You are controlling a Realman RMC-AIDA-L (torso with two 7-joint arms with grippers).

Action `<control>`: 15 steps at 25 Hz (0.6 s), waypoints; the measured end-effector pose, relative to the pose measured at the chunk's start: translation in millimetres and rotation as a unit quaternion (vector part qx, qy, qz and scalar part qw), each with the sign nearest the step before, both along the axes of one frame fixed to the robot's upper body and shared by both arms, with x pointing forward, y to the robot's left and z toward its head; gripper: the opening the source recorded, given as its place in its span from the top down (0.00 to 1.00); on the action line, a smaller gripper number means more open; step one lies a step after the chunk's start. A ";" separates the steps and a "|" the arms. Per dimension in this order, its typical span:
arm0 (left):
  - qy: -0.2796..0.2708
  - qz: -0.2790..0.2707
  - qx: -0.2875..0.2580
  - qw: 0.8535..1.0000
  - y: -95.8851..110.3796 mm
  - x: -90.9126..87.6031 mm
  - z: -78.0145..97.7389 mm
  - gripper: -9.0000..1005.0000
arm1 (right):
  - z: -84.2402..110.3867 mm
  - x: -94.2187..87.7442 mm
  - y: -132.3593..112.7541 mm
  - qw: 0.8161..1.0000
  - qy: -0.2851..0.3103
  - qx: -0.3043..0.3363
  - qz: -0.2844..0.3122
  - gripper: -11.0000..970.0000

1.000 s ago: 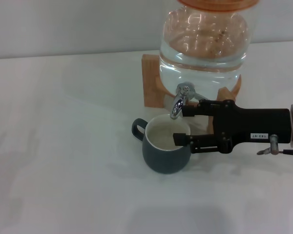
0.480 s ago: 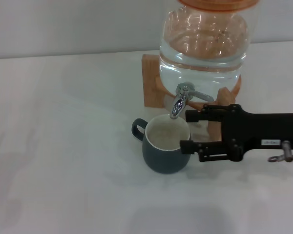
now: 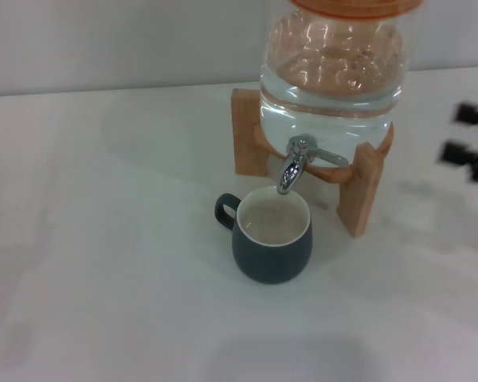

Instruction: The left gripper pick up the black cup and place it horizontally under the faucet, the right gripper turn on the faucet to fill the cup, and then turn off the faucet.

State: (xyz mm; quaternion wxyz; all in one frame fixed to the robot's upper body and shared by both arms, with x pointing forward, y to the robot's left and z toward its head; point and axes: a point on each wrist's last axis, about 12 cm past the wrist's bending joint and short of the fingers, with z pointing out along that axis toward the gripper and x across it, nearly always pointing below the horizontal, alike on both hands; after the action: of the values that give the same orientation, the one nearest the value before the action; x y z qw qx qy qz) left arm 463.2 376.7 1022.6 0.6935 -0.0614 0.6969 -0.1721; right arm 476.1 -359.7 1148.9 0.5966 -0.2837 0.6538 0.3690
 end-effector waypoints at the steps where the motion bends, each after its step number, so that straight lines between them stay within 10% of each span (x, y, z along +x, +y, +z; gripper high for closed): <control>1: -0.002 0.003 0.002 1.000 1.0 0.1 0.5 0.39 | -0.3 -5.4 -11.4 1.000 -0.012 0.003 -0.026 0.15; 9: -0.020 0.030 0.016 0.999 9.8 1.9 6.5 0.39 | -34.7 -48.7 -76.2 0.965 -0.072 0.056 -0.246 0.15; 15: -0.026 0.034 0.019 0.999 15.1 4.3 10.2 0.39 | -54.4 -64.3 -81.7 0.947 -0.084 0.065 -0.304 0.15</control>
State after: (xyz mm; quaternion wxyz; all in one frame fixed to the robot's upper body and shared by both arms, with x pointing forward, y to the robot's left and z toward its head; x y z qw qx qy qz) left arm 467.4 391.8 1032.8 0.7176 -0.0675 0.6796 -0.1361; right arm 411.8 -441.4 1094.5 0.7502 -0.0621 0.6313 0.1865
